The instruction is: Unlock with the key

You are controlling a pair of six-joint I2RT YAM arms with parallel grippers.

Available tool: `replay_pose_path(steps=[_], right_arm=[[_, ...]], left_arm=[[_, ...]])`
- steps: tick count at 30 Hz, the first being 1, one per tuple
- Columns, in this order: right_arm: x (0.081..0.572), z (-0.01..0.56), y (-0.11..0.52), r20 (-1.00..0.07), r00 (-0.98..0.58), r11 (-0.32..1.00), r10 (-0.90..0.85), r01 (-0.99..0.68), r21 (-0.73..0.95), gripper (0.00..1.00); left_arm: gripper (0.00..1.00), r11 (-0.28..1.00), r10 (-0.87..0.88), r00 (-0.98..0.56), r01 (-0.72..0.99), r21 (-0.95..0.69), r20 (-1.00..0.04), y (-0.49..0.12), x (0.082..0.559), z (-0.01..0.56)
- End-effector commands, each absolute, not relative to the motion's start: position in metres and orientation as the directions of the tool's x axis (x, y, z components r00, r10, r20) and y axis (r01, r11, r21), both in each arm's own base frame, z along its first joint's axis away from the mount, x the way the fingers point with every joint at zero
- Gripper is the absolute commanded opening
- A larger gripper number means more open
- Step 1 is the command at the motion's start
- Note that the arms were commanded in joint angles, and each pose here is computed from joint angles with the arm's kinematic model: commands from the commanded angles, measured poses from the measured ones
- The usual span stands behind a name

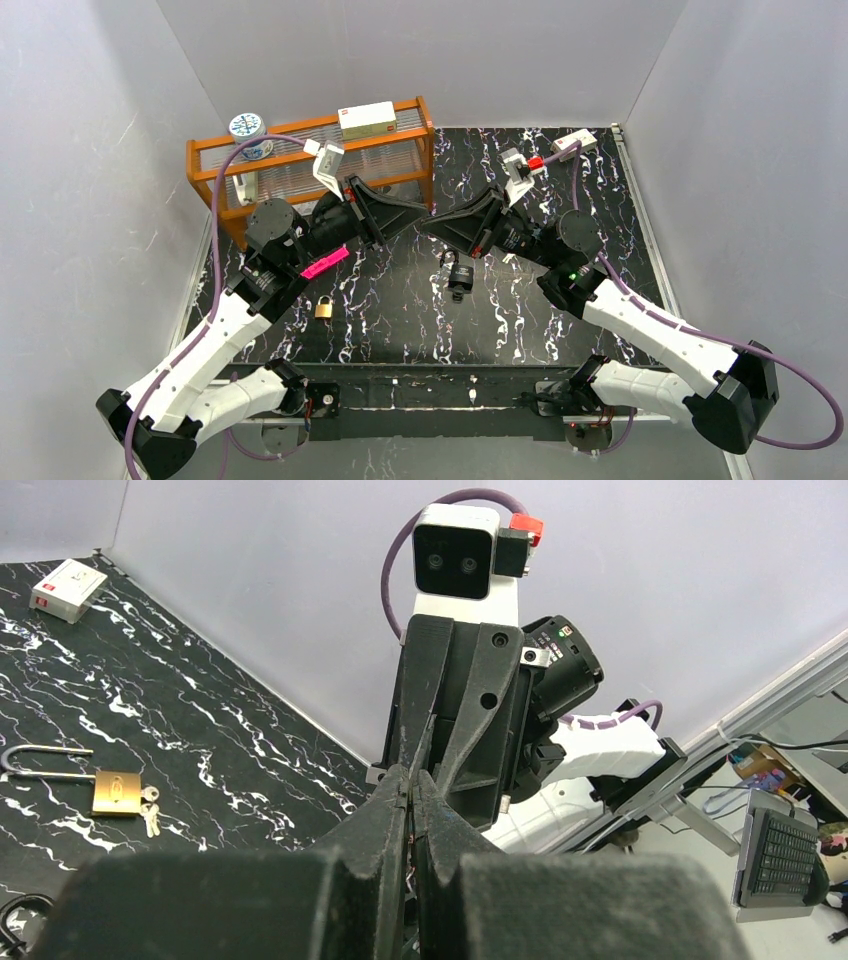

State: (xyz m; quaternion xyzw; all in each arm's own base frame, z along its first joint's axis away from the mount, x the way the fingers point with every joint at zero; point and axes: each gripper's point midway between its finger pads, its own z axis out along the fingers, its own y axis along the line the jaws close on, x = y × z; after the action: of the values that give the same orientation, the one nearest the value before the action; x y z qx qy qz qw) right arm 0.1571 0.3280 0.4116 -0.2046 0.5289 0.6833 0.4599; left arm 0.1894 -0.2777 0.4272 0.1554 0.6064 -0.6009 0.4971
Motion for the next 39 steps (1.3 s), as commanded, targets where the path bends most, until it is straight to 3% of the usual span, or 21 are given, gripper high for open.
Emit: replay_pose_path(steps=[1,3,5,13,17,20,27,31,32,35,39], right_arm=[[0.146,0.435,0.321,-0.774,-0.447,-0.065,0.448,-0.880,0.470,0.18],[0.146,0.434,0.322,-0.776,-0.449,-0.067,0.443,-0.880,0.470,0.28],[0.147,0.432,0.322,-0.776,-0.452,-0.067,0.440,-0.878,0.473,0.30],[0.149,0.434,0.322,-0.771,-0.450,-0.060,0.450,-0.877,0.477,0.16],[0.151,0.437,0.321,-0.767,-0.444,-0.051,0.463,-0.878,0.477,0.33],[0.153,0.441,0.321,-0.766,-0.436,-0.049,0.472,-0.881,0.471,0.37],[0.153,0.442,0.323,-0.769,-0.434,-0.054,0.468,-0.883,0.465,0.14],[0.154,0.442,0.322,-0.767,-0.431,-0.047,0.476,-0.883,0.467,0.09],[0.154,0.442,0.321,-0.766,-0.430,-0.045,0.478,-0.883,0.467,0.09],[0.156,0.443,0.322,-0.764,-0.433,-0.042,0.479,-0.880,0.473,0.24],[0.157,0.443,0.323,-0.763,-0.433,-0.044,0.479,-0.880,0.473,0.28]], left_arm=[[0.00,0.230,-0.464,-0.407,0.803,-0.550,-0.787,-0.269,0.189,0.444],[0.00,0.229,-0.466,-0.406,0.803,-0.551,-0.786,-0.269,0.188,0.444],[0.00,0.230,-0.466,-0.405,0.803,-0.550,-0.786,-0.269,0.189,0.444],[0.00,0.221,-0.462,-0.414,0.803,-0.553,-0.785,-0.270,0.187,0.442],[0.00,0.210,-0.459,-0.419,0.806,-0.554,-0.784,-0.271,0.186,0.442],[0.00,0.205,-0.458,-0.422,0.806,-0.555,-0.782,-0.272,0.186,0.441],[0.00,0.199,-0.461,-0.424,0.807,-0.557,-0.780,-0.272,0.185,0.442],[0.00,0.198,-0.459,-0.427,0.806,-0.558,-0.779,-0.272,0.185,0.440],[0.00,0.197,-0.458,-0.430,0.804,-0.561,-0.778,-0.273,0.185,0.439],[0.00,0.192,-0.460,-0.431,0.805,-0.561,-0.776,-0.273,0.185,0.439],[0.00,0.189,-0.461,-0.429,0.808,-0.558,-0.777,-0.273,0.184,0.440]])
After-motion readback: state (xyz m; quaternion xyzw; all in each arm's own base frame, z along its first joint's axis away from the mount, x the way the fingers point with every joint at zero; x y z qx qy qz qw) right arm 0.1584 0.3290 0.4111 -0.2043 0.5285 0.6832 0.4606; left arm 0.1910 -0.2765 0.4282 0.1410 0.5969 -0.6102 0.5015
